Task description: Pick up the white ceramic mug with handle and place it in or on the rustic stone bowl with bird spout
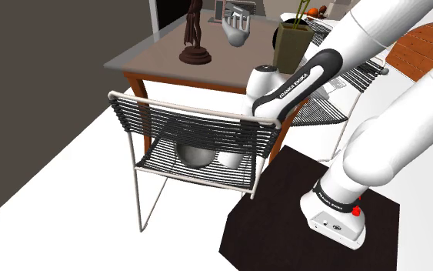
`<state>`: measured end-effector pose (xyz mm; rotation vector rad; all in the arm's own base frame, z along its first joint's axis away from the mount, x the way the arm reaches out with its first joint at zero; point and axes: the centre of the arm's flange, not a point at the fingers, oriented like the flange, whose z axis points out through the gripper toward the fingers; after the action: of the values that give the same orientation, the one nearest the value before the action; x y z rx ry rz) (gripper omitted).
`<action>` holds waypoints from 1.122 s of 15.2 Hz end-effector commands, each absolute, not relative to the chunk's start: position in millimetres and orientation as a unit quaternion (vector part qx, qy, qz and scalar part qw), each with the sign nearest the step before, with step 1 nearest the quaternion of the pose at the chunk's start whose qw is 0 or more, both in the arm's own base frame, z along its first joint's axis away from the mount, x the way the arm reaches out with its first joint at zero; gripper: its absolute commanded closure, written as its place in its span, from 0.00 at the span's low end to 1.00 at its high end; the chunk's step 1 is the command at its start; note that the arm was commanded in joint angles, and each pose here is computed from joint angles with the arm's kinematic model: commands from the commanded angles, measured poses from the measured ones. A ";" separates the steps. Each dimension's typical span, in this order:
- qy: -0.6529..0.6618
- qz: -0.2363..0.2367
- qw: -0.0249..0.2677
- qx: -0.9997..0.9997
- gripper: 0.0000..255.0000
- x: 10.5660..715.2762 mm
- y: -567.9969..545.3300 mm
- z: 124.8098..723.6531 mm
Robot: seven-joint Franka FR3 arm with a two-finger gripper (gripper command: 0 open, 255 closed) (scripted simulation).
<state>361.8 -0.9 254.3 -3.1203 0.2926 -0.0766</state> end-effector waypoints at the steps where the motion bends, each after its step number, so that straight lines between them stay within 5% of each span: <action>1: 0.065 -0.002 -0.003 -0.998 1.00 346.1 12.2 242.2; 17: 0.065 -0.002 -0.003 -0.998 1.00 346.1 12.2 326.6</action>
<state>345.5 13.0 320.3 -3.1405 0.2051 -0.0078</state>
